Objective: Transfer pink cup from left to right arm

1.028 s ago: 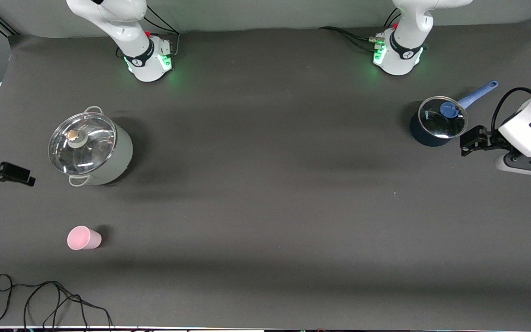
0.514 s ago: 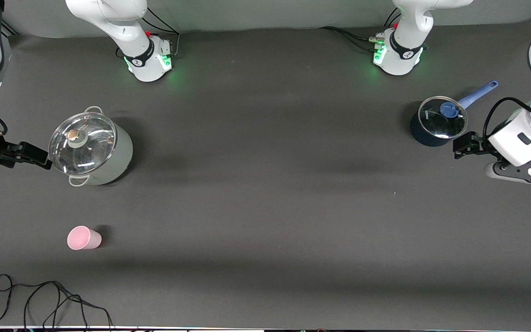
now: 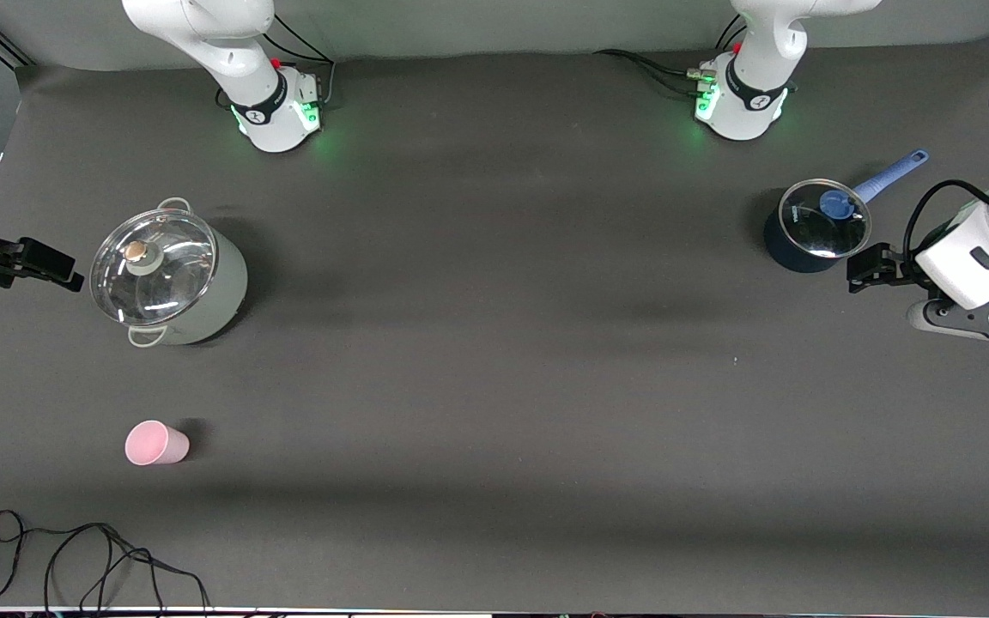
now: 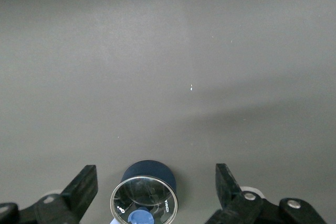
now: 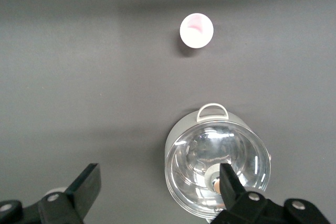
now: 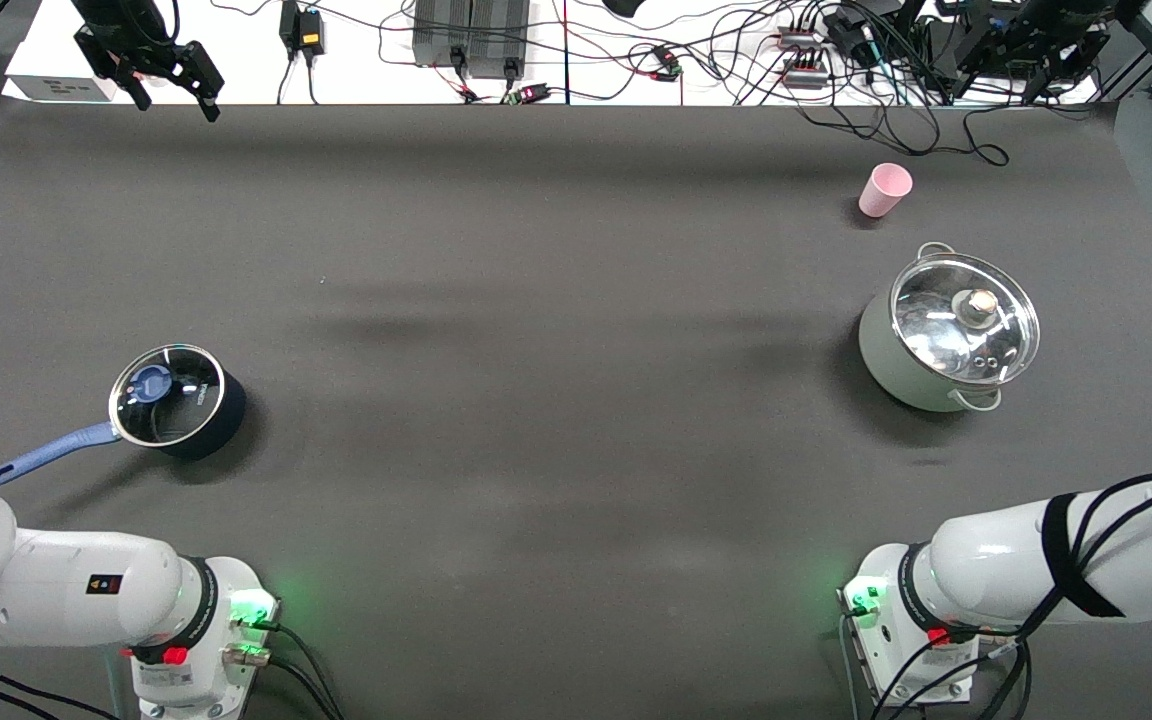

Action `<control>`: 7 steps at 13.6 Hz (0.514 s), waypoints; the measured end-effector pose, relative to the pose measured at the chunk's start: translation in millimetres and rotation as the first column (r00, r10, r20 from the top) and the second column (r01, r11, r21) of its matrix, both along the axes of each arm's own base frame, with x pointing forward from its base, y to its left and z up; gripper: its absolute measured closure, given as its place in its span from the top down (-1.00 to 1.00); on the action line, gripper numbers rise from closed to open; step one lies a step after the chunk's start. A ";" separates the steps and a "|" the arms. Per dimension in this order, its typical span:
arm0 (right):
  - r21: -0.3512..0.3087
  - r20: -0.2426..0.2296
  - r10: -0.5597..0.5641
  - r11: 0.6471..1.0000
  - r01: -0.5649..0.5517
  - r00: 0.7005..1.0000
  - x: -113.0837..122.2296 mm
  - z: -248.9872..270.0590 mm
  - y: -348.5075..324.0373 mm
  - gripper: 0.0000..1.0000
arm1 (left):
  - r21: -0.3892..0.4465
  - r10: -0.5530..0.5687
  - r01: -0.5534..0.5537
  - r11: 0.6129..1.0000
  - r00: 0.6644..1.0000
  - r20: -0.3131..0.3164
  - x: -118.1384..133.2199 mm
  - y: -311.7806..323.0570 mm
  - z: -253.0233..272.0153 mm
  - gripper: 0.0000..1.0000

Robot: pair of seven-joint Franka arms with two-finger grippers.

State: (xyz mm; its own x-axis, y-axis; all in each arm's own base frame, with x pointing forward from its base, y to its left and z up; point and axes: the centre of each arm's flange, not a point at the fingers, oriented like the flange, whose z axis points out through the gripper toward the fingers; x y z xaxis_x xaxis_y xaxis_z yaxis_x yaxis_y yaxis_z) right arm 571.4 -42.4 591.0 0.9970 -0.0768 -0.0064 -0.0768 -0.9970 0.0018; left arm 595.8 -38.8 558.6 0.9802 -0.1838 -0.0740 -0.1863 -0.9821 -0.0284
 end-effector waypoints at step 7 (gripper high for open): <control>0.001 -0.006 0.031 1.000 -0.031 1.000 -4.5 1.4 2.5 1.00 | 0.000 0.023 -0.023 1.000 1.000 -0.011 0.0 13.7 -1.4 1.00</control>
